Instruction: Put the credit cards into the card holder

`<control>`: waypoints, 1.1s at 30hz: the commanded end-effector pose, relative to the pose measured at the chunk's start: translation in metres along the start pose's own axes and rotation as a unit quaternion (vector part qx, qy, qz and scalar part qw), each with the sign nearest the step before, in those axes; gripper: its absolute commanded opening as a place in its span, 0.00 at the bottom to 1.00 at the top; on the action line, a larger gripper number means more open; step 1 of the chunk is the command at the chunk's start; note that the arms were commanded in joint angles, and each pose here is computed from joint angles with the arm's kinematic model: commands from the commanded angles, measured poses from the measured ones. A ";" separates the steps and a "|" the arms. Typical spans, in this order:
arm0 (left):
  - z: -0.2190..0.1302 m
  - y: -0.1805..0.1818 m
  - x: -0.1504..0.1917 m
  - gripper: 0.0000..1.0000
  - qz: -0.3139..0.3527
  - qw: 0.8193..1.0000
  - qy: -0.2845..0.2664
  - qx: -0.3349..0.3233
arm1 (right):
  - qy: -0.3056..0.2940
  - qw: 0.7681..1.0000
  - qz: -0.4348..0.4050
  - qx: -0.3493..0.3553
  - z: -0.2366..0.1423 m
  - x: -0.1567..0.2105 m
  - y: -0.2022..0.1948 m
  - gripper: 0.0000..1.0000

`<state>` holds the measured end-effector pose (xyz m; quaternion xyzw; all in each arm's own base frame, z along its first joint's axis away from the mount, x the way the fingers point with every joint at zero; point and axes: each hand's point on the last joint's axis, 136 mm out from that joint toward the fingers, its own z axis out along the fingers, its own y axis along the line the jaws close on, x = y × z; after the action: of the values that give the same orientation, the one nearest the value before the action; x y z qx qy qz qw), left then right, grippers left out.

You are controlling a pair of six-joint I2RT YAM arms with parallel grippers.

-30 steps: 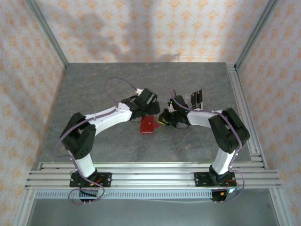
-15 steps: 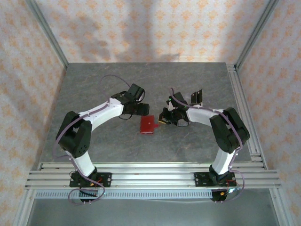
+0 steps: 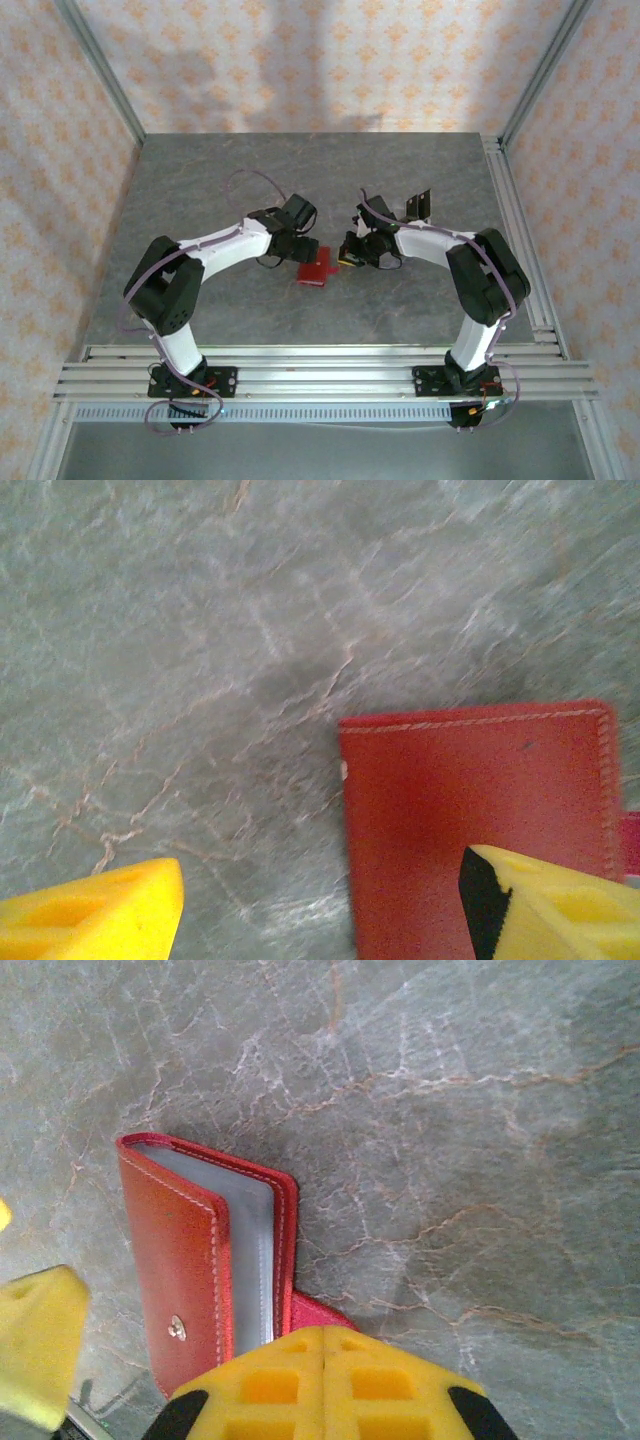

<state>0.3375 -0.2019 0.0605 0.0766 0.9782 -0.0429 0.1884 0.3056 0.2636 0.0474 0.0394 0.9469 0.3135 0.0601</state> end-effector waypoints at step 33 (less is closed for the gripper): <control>0.035 0.020 0.059 0.72 -0.018 0.997 0.041 -0.068 | -0.003 0.999 -0.030 -0.022 -0.009 -0.001 0.045 0.00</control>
<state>0.3171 -0.1938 0.0246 0.0499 0.9820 -0.0120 0.1817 0.2989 0.2769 0.0651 0.0193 0.9492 0.3084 0.0594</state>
